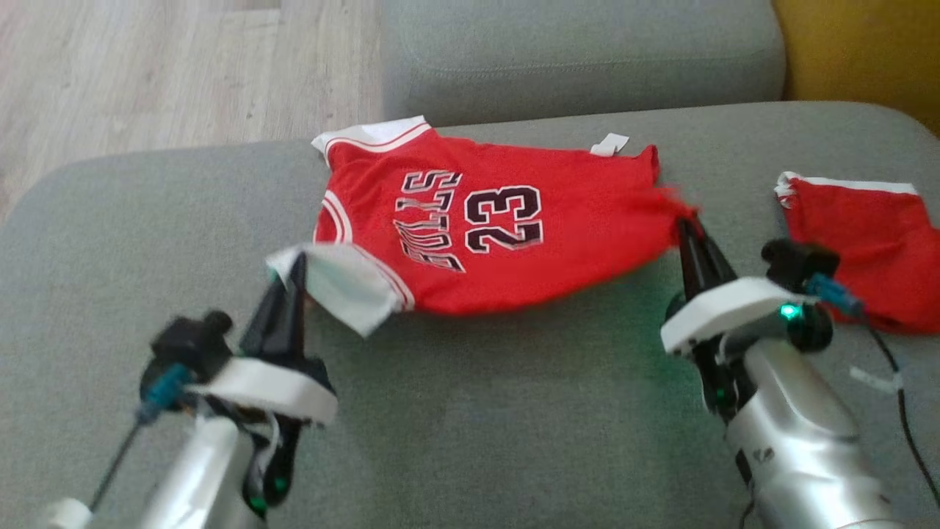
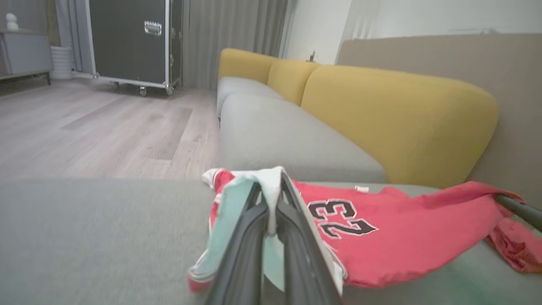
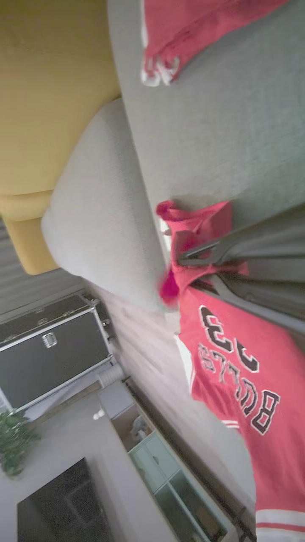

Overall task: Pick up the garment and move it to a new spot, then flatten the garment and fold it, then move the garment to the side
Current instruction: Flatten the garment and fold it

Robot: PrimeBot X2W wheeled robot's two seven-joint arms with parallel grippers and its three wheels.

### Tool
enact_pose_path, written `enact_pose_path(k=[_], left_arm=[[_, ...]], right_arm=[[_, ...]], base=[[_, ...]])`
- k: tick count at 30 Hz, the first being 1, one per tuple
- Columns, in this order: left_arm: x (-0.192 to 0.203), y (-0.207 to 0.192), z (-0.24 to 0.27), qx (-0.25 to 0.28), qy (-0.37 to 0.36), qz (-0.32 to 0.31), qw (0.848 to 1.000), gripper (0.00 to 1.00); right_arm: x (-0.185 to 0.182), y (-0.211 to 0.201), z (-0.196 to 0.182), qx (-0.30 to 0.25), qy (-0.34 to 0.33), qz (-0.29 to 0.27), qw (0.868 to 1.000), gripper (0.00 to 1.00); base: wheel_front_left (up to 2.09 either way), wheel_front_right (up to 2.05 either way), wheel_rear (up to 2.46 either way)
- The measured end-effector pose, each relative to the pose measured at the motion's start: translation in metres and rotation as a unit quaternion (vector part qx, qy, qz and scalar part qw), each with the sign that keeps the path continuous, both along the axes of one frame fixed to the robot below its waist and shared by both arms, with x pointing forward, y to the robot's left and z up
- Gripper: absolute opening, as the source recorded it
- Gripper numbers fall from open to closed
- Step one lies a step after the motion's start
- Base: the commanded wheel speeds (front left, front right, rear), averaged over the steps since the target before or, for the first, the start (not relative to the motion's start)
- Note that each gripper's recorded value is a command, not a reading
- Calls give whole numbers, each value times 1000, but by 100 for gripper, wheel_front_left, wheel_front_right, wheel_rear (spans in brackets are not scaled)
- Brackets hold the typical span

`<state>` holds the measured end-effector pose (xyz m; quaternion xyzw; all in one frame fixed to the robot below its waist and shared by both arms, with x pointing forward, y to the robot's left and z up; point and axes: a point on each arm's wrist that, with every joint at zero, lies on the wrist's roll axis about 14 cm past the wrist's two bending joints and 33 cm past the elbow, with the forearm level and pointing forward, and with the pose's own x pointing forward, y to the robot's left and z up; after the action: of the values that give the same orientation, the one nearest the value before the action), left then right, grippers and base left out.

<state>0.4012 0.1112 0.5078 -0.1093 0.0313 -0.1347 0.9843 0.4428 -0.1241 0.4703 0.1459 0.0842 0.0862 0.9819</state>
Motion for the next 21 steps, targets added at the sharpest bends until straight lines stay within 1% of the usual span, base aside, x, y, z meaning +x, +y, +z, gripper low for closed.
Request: enact_pose_path(k=[5,8,10,15,19,20,21], left_arm=[[17,10,67,-35,-82,11,996,0],[26,23,113,-38,-142,26,989,0],[29,29,145,-43,-184,35,981,0],[24,31,219,-62,-283,38,956,0],[9,33,265,-79,-348,40,933,0],[4,34,276,-86,-363,41,927,0],[-8,35,293,-95,-389,41,915,0]], right_arm=[[9,3,63,7,-97,10,995,0],[12,0,98,-2,-150,18,989,0],[13,-2,126,-7,-190,22,982,0],[10,-8,200,-18,-290,27,957,0],[-2,-14,238,-34,-338,27,940,0],[-5,-17,246,-39,-347,25,937,0],[-11,-21,262,-46,-366,22,929,0]], base=[[0,0,0],[0,0,0],[0,0,0],[0,0,0],[0,0,0],[0,0,0],[0,0,0]])
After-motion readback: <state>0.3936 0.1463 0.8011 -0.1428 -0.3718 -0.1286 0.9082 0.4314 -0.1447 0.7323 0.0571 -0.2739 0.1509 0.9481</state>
